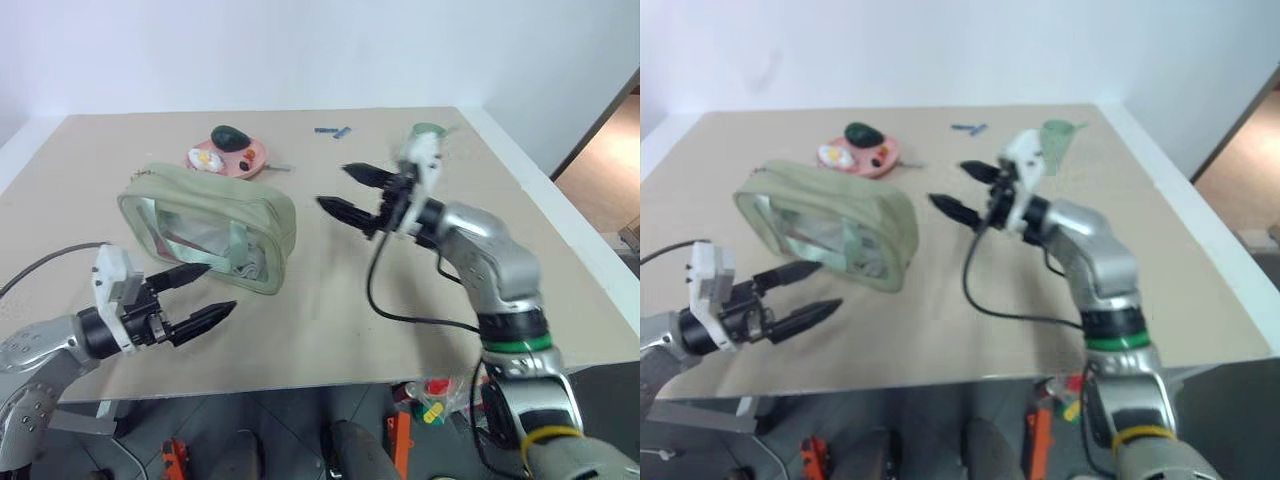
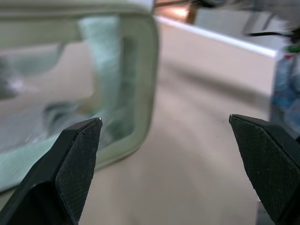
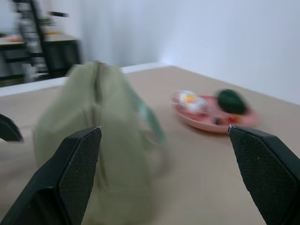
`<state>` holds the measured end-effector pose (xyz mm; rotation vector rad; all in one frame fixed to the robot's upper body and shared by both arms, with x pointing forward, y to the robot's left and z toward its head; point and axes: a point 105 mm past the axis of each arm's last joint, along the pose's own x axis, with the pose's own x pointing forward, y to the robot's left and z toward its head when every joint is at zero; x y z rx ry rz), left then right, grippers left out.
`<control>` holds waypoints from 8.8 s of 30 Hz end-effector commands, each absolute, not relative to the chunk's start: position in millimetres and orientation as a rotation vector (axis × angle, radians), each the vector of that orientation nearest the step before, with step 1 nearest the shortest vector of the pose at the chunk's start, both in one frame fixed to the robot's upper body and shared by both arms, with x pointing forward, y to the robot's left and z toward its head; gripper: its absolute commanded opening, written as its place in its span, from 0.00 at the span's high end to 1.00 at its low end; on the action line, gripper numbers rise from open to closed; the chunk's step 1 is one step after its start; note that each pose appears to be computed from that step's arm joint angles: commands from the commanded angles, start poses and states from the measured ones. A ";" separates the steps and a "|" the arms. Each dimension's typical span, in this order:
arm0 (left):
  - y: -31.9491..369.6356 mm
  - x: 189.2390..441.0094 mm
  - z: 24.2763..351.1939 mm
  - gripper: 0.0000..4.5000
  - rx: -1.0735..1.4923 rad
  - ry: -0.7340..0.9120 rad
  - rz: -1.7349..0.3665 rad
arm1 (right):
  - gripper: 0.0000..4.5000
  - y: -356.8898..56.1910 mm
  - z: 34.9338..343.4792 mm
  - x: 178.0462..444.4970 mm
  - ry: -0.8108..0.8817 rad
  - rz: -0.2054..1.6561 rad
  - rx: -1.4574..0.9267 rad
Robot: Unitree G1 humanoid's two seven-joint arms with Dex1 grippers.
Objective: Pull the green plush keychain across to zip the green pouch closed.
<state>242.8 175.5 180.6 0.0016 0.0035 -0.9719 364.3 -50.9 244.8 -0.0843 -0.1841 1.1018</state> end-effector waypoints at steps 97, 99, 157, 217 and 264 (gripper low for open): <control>120.9 268.0 196.7 0.00 0.089 -0.056 -1.123 | 0.98 -93.9 243.5 316.6 -0.383 1.204 -0.417; 119.2 266.6 197.1 0.00 0.087 -0.058 -1.129 | 0.98 -101.8 239.9 323.0 -0.383 1.201 -0.437; 216.4 345.8 189.0 0.00 -0.164 -0.015 -0.657 | 0.98 -133.2 212.9 308.6 -0.279 1.105 -0.480; 189.4 320.9 273.8 0.01 0.265 -0.029 -0.909 | 1.00 -145.4 204.9 316.7 -0.244 1.093 -0.535; 141.7 307.5 211.9 1.00 0.023 -0.072 -0.938 | 0.01 -30.5 281.9 322.8 -0.386 1.345 -0.513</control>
